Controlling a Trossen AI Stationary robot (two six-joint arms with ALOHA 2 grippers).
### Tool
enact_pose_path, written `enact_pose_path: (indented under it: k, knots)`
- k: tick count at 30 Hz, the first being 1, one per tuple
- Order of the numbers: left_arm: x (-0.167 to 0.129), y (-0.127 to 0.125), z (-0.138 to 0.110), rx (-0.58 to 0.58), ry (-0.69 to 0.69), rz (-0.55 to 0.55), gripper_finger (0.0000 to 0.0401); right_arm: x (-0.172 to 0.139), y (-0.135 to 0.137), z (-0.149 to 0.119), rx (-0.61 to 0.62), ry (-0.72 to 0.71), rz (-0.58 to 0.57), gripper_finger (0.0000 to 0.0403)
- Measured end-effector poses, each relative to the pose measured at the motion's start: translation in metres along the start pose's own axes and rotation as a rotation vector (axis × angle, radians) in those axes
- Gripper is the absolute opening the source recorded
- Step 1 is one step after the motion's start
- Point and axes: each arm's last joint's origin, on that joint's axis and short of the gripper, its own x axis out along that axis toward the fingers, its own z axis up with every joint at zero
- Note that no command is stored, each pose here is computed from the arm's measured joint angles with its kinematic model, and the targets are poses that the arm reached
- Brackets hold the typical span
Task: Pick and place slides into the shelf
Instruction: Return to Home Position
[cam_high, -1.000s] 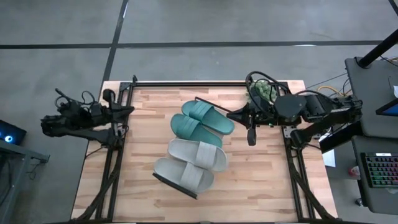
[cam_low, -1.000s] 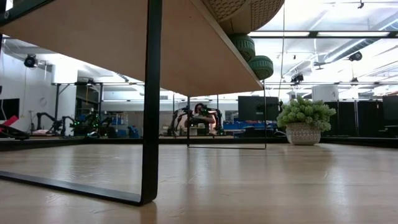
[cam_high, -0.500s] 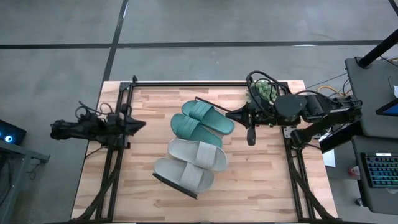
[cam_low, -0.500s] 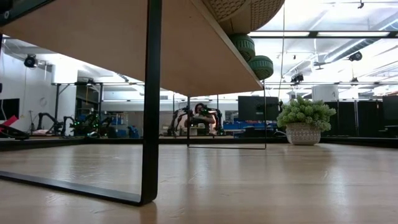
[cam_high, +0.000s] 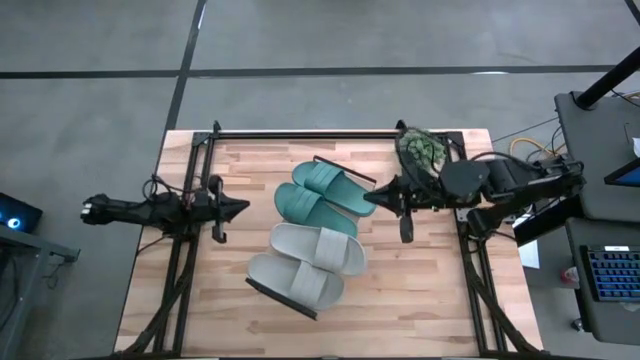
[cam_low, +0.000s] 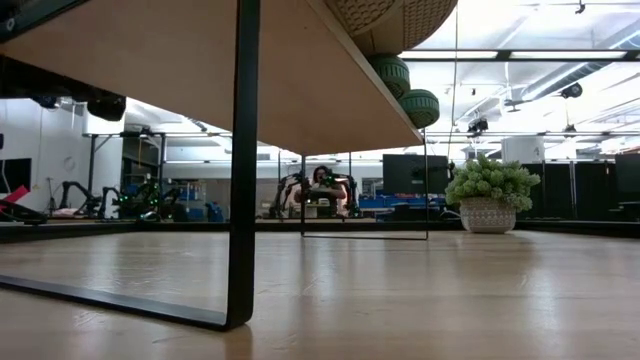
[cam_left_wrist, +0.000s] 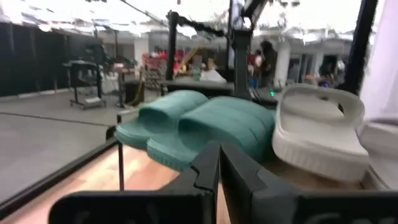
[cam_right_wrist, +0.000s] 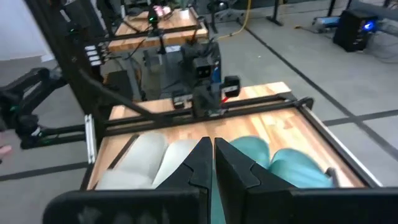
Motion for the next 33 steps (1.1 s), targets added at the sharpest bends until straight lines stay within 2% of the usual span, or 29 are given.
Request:
enact_pose_path:
  k: [4,9,14,18,22,25,29,33]
  knots:
    - [0.000,0.000,0.002,-0.015,-0.046,0.004,0.0000,-0.002,0.000,-0.021,0.020,-0.067,0.054,0.0008]
    - [0.000,0.000,0.002,-0.013,-0.044,0.005,0.0000,-0.017,-0.007,-0.051,0.081,-0.284,0.231,0.0008]
    - [0.000,0.000,0.002,-0.010,-0.043,0.002,0.0000,-0.022,-0.019,-0.098,0.106,-0.363,0.256,0.0008]
    - [0.000,0.000,-0.001,0.065,-0.016,0.003,0.0000,-0.020,-0.027,-0.131,0.053,-0.319,0.216,0.0008]
    - [0.000,0.000,-0.001,0.050,-0.016,0.004,0.0000,-0.024,-0.039,-0.152,-0.022,-0.331,0.150,0.0008]
    - [0.000,0.000,-0.001,0.047,-0.019,0.010,0.0000,-0.029,-0.052,-0.171,-0.012,-0.391,0.106,0.0008]
    - [0.000,0.002,0.002,0.044,-0.027,0.074,0.0000,-0.027,-0.071,-0.196,0.010,-0.488,0.027,0.0008]
    - [0.000,0.002,0.004,0.042,-0.031,0.085,0.0000,-0.021,-0.083,-0.214,0.002,-0.447,-0.006,0.0008]
